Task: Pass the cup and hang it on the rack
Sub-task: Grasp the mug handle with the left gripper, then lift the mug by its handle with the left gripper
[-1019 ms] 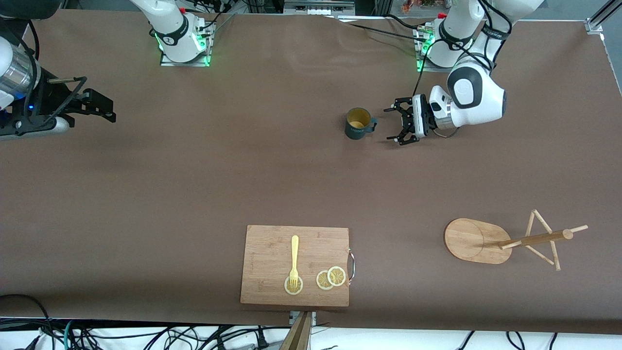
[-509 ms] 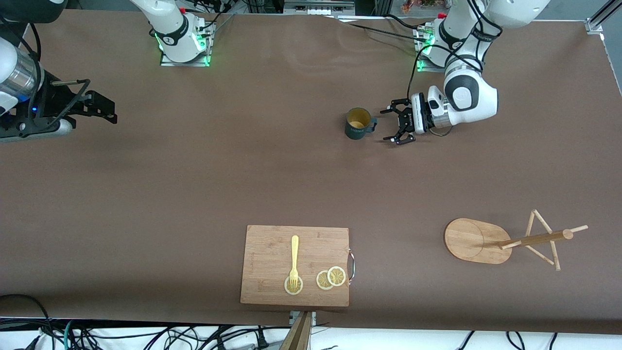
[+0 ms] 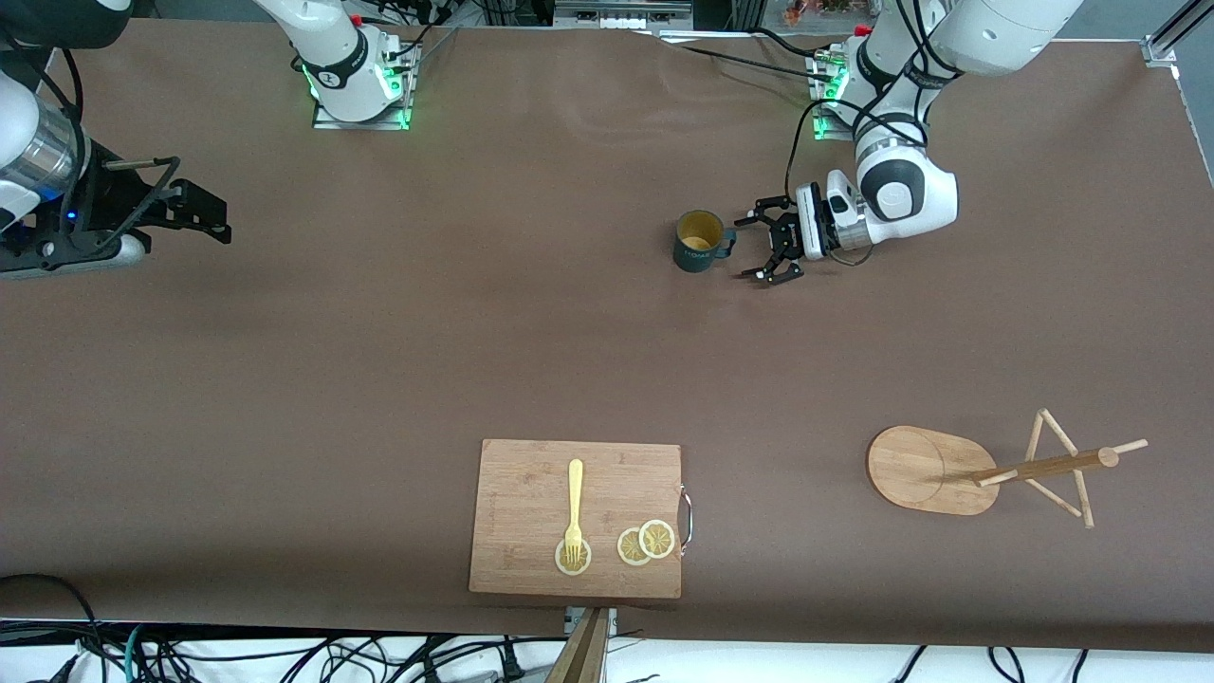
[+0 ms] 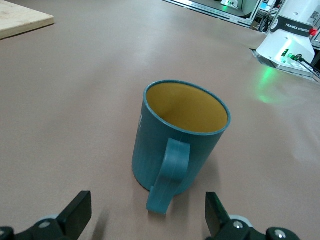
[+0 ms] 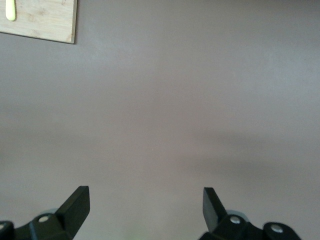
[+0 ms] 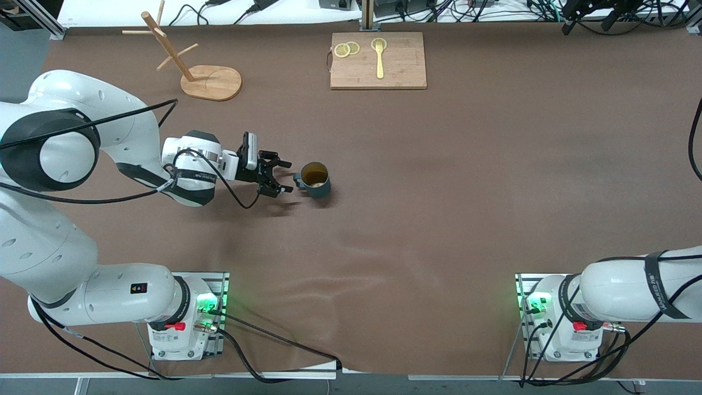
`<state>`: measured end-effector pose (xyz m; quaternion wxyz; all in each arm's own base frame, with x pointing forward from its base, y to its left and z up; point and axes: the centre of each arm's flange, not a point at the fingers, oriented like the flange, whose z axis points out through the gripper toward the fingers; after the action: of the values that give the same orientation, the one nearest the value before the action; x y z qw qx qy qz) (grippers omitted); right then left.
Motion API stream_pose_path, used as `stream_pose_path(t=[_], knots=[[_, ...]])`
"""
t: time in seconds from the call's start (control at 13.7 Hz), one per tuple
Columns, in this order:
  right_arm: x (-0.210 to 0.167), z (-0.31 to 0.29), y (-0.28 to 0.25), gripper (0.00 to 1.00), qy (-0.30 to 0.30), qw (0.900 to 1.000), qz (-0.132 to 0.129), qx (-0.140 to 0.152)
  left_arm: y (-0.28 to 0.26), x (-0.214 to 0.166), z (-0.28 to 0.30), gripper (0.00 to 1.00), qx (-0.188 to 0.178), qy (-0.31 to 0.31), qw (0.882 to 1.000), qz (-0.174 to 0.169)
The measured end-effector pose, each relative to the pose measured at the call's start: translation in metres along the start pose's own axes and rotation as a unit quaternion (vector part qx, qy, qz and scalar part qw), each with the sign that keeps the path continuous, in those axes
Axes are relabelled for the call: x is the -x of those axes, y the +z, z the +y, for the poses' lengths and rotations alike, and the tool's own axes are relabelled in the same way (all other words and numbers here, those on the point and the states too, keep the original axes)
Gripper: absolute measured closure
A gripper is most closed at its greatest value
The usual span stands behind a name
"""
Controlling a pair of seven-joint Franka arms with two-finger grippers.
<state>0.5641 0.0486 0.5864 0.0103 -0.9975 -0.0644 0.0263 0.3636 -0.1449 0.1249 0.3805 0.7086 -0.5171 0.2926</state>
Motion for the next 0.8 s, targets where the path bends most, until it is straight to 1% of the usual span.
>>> stream_pose_path(t=[0.15, 0.44, 0.58, 0.73, 0.8], knots=[[0.000, 0.000, -0.003, 0.00, 0.001, 1.000, 0.004, 0.000, 0.009, -0.004, 0.006, 0.00, -0.005, -0.006, 1.000, -0.003], [-0.001, 0.001, -0.003, 0.00, 0.001, 1.000, 0.004, 0.000, 0.020, -0.010, 0.014, 0.00, -0.011, -0.008, 1.000, -0.015], [-0.001, 0.001, -0.002, 0.00, 0.001, 1.000, 0.003, 0.000, 0.020, -0.010, 0.014, 0.04, -0.012, -0.006, 1.000, -0.016], [-0.001, 0.001, -0.001, 0.00, 0.001, 1.000, 0.002, 0.001, 0.020, -0.010, 0.013, 0.30, -0.012, -0.004, 1.000, -0.017], [-0.001, 0.001, 0.000, 0.00, 0.001, 1.000, 0.001, 0.001, 0.020, -0.010, 0.013, 0.40, -0.012, -0.003, 1.000, -0.017]])
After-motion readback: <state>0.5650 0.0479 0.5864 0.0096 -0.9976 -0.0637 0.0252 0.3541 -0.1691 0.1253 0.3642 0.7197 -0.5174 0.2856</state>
